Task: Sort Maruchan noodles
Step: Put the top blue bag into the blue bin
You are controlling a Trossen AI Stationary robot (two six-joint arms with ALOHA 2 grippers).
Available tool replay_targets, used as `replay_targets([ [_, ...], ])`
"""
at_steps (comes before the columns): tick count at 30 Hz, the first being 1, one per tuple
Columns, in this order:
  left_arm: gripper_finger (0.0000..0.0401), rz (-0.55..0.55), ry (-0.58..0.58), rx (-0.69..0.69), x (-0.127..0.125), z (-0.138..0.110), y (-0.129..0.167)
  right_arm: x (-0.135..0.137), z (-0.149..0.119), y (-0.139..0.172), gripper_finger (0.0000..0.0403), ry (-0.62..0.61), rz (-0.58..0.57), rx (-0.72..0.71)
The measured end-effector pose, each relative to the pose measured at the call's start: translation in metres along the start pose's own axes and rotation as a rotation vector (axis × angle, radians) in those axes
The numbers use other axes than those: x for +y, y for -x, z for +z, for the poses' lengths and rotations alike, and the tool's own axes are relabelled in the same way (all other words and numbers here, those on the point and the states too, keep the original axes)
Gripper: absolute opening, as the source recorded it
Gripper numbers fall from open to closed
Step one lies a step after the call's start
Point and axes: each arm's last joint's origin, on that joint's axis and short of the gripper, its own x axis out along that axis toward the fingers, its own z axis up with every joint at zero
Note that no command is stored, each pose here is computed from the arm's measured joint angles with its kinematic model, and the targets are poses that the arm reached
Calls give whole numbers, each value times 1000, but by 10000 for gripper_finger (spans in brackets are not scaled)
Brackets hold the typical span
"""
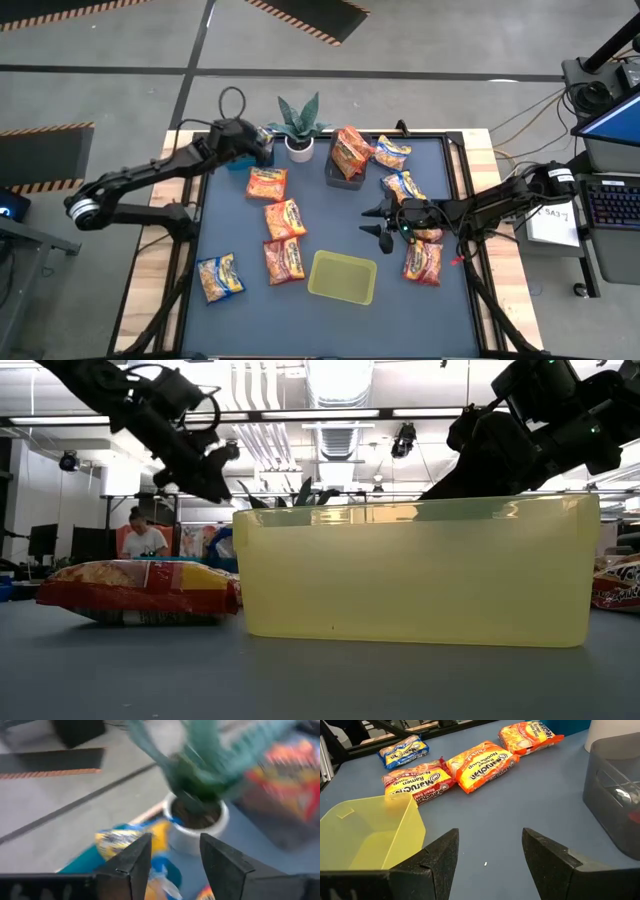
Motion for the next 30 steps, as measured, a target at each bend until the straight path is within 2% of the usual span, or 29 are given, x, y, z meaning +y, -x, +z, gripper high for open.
replay_targets([
  [3,125,-56,-120,18,-8,-16,-6,0,0,0,206,0,-1,0],
  [5,102,-75,-159,2,-10,-24,-10,0,0,0,206,0,-2,-1],
  [8,65,-67,-156,-28,-9,-31,-17,0,0,0,206,0,-3,-1],
  [13,10,-43,-116,-150,-5,-26,-28,0,0,0,206,1,-2,-1],
  [15,3,-28,-106,-162,-3,-27,-36,0,0,0,206,2,-3,-1],
  [18,5,10,-107,-104,0,-34,-48,0,0,0,206,-1,-3,-1],
  [22,1,197,-73,-57,3,-40,-60,0,0,0,206,-2,-3,-1],
  [23,1,216,-64,-50,4,-42,-61,0,0,0,206,-2,-3,-1],
  [30,0,221,-2,-26,3,-47,-68,0,0,0,206,0,-3,-1],
])
